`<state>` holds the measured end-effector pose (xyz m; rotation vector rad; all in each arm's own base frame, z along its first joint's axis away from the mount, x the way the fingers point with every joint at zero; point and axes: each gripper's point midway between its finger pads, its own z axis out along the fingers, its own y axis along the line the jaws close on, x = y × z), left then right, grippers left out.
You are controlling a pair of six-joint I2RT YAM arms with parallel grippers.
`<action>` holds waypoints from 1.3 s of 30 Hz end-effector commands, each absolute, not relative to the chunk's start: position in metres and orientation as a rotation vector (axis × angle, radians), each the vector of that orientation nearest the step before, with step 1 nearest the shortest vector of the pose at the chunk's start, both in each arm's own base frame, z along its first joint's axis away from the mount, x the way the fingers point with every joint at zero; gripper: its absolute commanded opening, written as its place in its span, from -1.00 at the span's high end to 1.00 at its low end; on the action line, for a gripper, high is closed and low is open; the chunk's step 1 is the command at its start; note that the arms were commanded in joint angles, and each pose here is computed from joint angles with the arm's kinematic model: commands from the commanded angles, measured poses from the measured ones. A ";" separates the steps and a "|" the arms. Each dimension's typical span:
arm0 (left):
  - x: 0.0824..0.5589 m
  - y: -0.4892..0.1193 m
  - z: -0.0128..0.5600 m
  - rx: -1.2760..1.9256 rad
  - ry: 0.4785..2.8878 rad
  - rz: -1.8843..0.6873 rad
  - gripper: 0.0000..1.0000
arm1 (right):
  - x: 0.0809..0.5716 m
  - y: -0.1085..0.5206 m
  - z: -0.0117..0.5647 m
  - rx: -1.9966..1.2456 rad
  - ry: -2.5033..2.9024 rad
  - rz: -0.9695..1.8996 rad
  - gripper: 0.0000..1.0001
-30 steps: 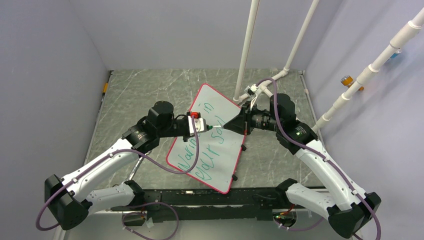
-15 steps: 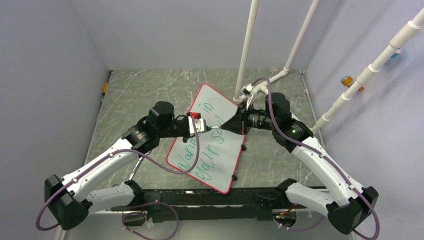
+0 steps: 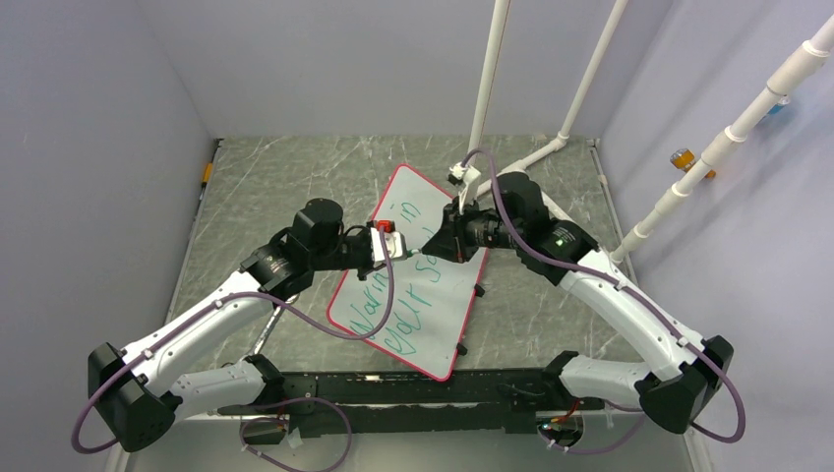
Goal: Write a sentence on the whiteboard
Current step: Insert the whiteboard marker without the cap into the pen cap.
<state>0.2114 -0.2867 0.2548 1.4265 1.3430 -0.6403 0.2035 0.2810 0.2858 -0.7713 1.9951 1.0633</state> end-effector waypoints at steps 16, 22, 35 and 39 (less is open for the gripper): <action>0.204 -0.297 0.295 1.401 1.189 -0.679 1.00 | 0.198 0.313 0.306 -0.923 1.902 1.042 1.00; 0.203 -0.297 0.299 1.384 1.179 -0.682 1.00 | 0.204 0.316 0.310 -0.806 1.939 1.069 1.00; 0.189 -0.298 0.307 1.397 1.127 -0.734 1.00 | 0.199 0.320 0.308 -0.706 1.999 1.139 1.00; 0.175 -0.301 0.303 1.457 1.099 -0.803 1.00 | 0.199 0.320 0.321 -0.851 1.863 1.090 1.00</action>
